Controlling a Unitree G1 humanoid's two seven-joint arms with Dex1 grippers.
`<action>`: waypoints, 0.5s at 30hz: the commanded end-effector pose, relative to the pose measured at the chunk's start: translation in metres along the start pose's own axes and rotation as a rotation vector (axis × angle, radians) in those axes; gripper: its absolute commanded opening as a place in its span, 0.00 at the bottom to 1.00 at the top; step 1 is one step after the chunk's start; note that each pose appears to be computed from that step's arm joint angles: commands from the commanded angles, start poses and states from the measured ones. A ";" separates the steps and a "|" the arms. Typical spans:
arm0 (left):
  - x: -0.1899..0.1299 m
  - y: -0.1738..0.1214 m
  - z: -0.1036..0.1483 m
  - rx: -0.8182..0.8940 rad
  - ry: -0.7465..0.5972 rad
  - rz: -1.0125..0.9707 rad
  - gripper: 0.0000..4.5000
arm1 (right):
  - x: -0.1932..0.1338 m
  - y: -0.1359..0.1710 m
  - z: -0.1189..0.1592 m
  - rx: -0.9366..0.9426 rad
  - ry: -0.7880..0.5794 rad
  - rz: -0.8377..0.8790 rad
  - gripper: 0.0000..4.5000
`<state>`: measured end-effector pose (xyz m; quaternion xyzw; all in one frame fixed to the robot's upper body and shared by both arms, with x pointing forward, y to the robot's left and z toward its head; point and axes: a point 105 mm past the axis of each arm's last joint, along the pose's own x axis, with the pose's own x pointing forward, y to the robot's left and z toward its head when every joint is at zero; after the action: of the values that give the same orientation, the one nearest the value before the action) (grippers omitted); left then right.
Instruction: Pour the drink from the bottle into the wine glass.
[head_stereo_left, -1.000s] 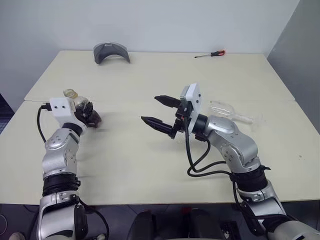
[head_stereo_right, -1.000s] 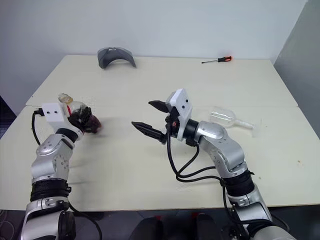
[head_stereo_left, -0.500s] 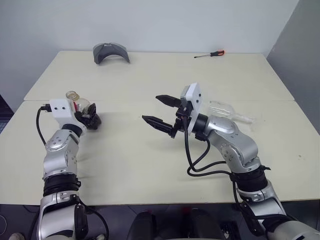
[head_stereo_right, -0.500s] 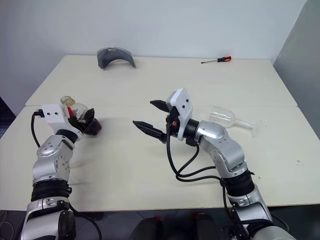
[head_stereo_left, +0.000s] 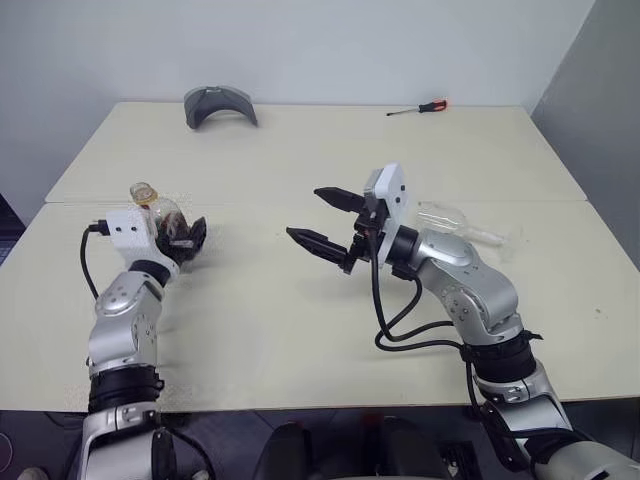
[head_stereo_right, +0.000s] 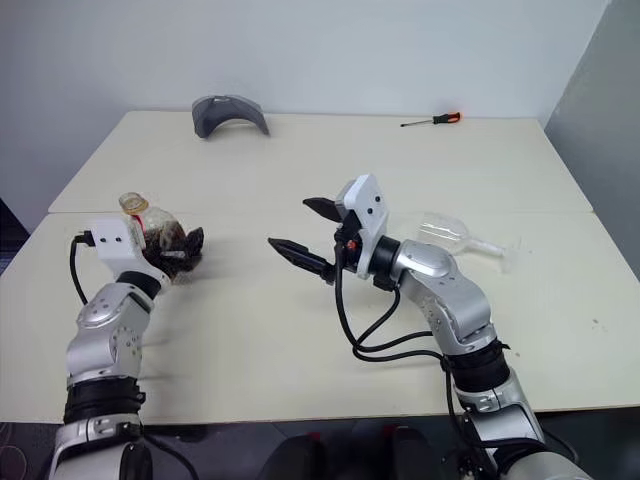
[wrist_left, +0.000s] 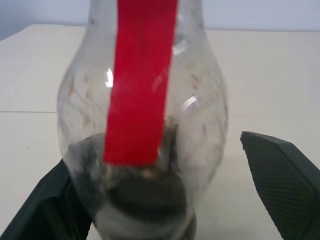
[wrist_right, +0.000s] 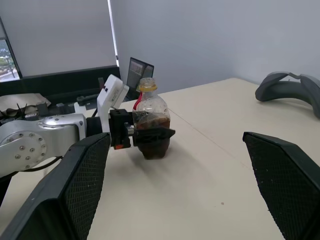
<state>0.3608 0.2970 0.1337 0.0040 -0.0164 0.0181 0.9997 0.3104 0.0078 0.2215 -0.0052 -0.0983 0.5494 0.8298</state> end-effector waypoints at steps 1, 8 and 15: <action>-0.012 0.000 0.021 0.027 -0.067 0.024 1.00 | -0.001 0.002 0.014 -0.025 -0.052 0.008 1.00; -0.042 0.005 0.018 0.022 -0.031 0.055 1.00 | -0.004 0.002 0.008 -0.016 -0.042 -0.003 1.00; -0.074 -0.020 0.022 0.012 0.015 -0.043 1.00 | -0.017 0.002 0.000 0.006 -0.017 -0.041 1.00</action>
<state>0.2919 0.2922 0.1323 0.0037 0.0186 0.0350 0.9992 0.3090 -0.0016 0.2060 0.0030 -0.0782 0.5352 0.8411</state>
